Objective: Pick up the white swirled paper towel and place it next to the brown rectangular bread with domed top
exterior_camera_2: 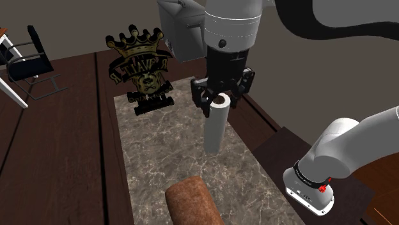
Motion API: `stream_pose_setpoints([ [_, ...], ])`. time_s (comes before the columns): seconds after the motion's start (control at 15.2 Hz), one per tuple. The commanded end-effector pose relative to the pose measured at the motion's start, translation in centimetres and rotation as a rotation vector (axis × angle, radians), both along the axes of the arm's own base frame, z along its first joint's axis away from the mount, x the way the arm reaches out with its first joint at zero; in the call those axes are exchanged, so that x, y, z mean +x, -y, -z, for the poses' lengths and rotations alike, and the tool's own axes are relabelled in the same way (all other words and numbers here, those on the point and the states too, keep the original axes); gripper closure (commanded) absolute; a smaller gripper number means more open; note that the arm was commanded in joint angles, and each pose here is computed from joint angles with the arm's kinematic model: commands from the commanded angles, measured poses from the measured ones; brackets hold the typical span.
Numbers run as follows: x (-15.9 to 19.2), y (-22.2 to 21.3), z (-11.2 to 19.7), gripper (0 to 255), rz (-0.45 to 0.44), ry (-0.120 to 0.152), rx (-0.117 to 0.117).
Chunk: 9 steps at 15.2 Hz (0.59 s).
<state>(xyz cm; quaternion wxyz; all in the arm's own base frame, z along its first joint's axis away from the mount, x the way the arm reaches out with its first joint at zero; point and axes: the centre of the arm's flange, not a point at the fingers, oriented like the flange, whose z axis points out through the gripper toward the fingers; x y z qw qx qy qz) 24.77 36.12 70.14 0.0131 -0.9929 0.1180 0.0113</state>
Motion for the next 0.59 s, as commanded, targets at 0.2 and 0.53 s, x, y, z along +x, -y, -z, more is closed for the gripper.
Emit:
stream_pose_setpoints([
  [0.2,-6.2,-3.0,0.1,255,0.001,-0.001,0.000],
  [0.53,-12.1,-6.0,0.1,255,0.001,-0.001,0.000],
])
